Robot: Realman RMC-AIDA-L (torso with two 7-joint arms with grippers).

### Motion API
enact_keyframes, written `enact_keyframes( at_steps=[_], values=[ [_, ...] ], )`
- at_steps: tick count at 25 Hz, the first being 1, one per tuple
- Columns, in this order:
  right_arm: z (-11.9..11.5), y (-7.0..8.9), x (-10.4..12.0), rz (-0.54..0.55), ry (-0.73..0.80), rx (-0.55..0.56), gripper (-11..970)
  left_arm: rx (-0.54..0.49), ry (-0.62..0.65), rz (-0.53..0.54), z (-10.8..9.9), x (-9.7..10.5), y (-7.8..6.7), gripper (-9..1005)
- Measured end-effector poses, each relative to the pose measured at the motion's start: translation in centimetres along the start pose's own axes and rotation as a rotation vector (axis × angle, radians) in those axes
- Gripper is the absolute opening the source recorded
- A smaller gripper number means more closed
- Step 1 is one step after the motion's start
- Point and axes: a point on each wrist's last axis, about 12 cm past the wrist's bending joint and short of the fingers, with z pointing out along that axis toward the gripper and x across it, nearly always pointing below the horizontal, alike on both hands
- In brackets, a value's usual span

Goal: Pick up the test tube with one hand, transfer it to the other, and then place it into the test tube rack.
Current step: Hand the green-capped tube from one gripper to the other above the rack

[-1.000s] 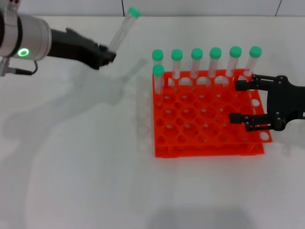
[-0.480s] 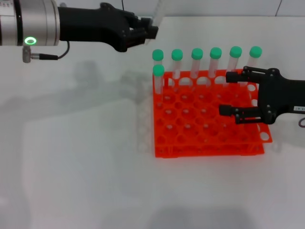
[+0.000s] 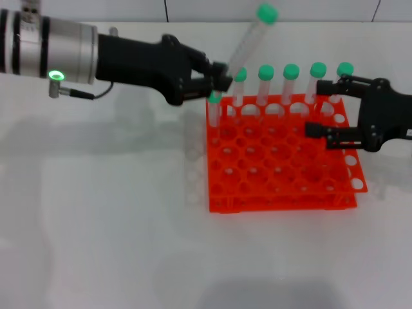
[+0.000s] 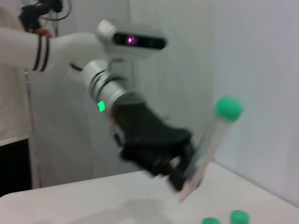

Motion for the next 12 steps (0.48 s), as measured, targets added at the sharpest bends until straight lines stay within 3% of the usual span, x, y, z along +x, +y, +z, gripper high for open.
enact_keyframes(
  at_steps=[12],
  values=[
    [-2.9, -1.7, -1.7, 0.151, -0.074, 0.078, 839, 0.041, 0.046, 0.011, 2.0, 0.2, -0.7, 188]
  ],
)
